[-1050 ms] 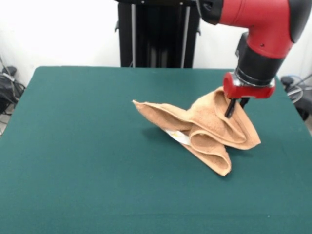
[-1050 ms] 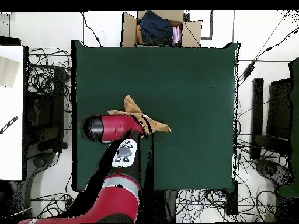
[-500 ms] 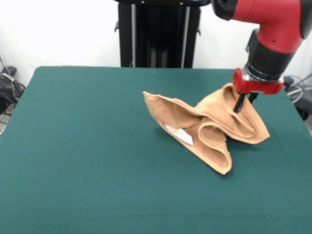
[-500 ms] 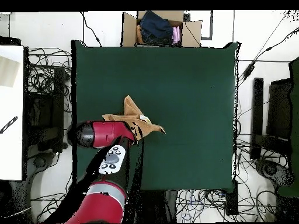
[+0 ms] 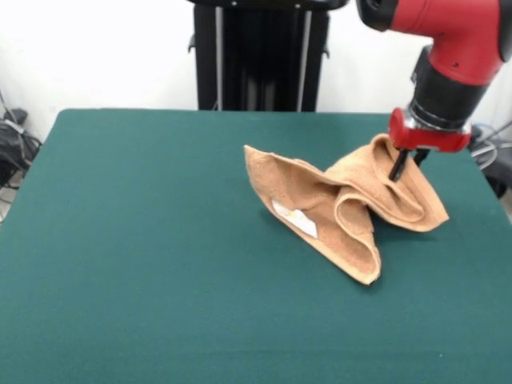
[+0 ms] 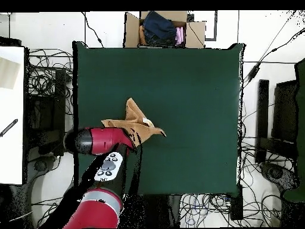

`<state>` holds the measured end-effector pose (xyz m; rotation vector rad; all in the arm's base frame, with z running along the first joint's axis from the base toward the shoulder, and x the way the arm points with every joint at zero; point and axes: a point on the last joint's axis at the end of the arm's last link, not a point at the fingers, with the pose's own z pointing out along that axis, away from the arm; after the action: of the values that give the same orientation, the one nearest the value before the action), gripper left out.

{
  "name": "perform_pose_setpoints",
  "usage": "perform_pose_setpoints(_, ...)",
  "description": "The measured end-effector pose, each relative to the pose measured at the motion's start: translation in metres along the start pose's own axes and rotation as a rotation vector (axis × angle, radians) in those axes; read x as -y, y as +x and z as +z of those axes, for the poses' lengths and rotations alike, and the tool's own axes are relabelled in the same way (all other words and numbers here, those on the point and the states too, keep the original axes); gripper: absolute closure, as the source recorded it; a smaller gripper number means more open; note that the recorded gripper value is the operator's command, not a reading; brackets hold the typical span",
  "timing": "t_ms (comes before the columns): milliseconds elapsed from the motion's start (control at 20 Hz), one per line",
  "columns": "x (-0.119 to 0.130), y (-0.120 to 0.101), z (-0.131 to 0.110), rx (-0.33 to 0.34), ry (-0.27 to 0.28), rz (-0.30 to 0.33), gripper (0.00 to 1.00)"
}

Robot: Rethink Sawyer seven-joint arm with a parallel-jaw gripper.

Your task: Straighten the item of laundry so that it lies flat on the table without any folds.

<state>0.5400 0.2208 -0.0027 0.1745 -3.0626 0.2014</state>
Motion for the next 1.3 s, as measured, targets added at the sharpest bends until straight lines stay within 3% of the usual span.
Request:
perform_pose_setpoints(1050,-0.059,0.011,-0.009,0.017,-0.015,-0.014,1.0)
perform_pose_setpoints(1300,-0.063,0.012,-0.011,0.021,-0.012,-0.002,1.0)
